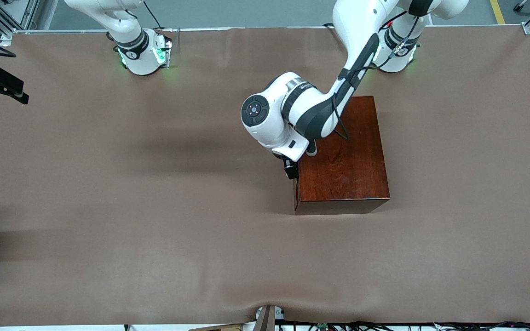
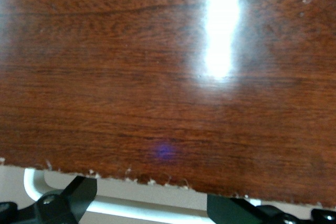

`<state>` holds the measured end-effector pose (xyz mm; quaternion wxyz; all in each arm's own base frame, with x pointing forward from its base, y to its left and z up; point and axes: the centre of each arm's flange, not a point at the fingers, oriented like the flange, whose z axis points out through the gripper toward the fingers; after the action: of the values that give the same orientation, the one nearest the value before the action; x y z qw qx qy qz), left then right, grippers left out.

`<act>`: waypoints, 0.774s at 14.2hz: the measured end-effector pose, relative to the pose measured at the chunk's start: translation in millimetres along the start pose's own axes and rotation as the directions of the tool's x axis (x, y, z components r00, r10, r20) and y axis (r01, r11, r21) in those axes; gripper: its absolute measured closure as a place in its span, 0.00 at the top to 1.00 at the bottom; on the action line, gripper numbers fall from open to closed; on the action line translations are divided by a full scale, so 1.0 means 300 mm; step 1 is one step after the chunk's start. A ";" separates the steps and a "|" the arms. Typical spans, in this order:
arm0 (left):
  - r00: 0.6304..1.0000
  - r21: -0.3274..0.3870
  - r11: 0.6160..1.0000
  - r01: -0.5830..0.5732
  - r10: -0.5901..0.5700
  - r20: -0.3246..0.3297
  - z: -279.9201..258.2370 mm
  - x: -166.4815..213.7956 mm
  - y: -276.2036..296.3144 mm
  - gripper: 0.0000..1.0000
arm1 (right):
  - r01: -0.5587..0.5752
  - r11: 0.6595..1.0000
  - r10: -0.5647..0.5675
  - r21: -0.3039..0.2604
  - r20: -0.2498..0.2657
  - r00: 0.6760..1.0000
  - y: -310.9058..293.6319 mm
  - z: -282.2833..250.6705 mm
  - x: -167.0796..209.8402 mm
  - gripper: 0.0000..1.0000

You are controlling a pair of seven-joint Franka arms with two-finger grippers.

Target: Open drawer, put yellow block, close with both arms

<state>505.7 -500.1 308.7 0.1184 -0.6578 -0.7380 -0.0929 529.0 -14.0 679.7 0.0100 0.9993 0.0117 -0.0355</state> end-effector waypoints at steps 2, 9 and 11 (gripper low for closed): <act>1.000 -0.028 0.999 -0.019 0.019 0.005 -0.040 -0.022 -0.028 1.00 | 0.000 1.000 0.000 0.000 0.000 1.000 -0.001 0.000 0.000 1.00; 0.985 -0.144 0.979 -0.142 0.154 0.080 -0.360 0.040 -0.082 1.00 | 0.001 1.000 -0.001 0.000 0.001 1.000 -0.001 0.000 0.000 1.00; 0.978 -0.161 0.970 -0.182 0.196 0.076 -0.402 0.126 -0.010 1.00 | 0.001 1.000 -0.001 0.000 0.001 1.000 0.000 0.000 0.000 1.00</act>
<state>505.1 -499.9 435.1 0.0422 -0.7360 -0.6671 -0.1075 528.9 -13.9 679.7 0.0100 0.9992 0.0120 -0.0358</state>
